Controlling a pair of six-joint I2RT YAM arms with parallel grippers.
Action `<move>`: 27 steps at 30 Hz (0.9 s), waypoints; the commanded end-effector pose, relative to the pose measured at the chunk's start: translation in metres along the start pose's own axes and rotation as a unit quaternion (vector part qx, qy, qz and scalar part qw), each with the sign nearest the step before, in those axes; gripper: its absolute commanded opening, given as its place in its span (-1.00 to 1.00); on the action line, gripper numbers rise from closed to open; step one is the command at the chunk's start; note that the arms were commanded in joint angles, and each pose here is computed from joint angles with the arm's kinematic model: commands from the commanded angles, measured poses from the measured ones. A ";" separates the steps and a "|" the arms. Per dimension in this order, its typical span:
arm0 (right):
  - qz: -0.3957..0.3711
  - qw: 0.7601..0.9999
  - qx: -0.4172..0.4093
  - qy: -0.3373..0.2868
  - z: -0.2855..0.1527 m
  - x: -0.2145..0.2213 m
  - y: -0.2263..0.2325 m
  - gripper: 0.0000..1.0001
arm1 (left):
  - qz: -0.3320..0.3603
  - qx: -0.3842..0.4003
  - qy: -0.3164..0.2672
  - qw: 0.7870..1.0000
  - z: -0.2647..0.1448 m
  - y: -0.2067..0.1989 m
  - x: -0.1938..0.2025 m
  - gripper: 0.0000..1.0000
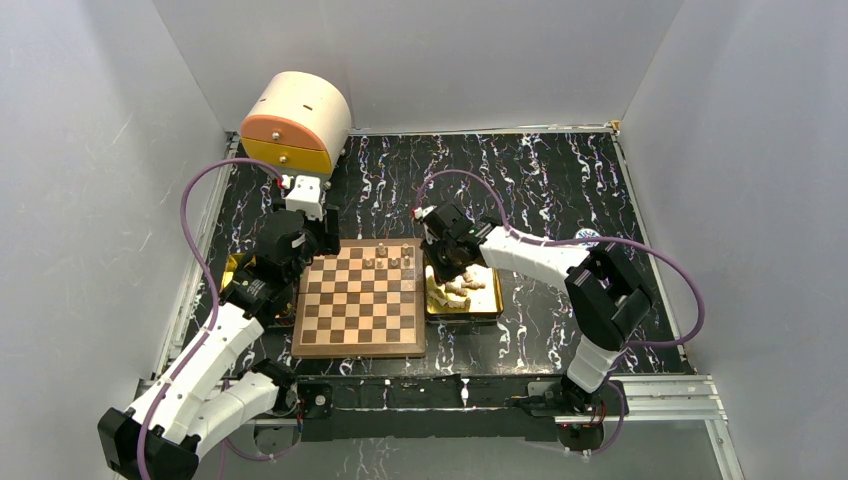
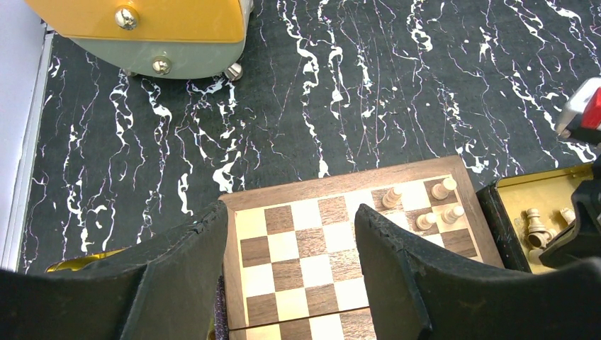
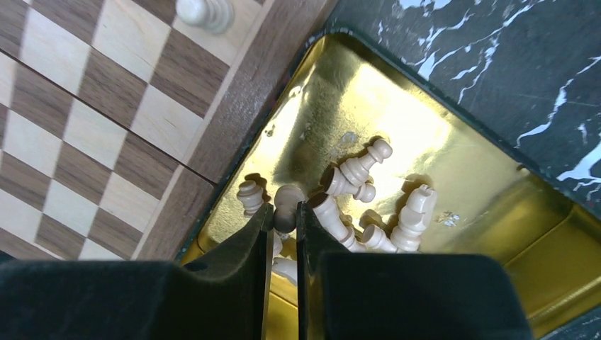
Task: Set up the chess pieces on the board
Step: Pick up the chess piece from the storage box, then place the chess piece on the chessboard.
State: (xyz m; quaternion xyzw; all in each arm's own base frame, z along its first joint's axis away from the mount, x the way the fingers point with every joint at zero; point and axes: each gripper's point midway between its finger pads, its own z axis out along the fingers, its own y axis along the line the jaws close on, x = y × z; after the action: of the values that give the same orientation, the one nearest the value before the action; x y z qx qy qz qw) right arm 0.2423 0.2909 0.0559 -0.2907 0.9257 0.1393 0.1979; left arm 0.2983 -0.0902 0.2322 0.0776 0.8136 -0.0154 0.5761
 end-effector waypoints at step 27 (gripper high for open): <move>-0.010 0.995 -0.047 -0.092 -0.014 -0.125 0.109 -0.60 | -0.079 -0.002 -0.092 0.993 -0.073 0.021 -0.077 0.29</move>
State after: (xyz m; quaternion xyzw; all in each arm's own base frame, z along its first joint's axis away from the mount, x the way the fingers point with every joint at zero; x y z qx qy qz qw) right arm 0.2533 0.4050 0.1196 -0.2889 0.9051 0.1945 0.2438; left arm 0.2693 -0.0790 0.2921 0.0367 0.7876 -0.0536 0.6127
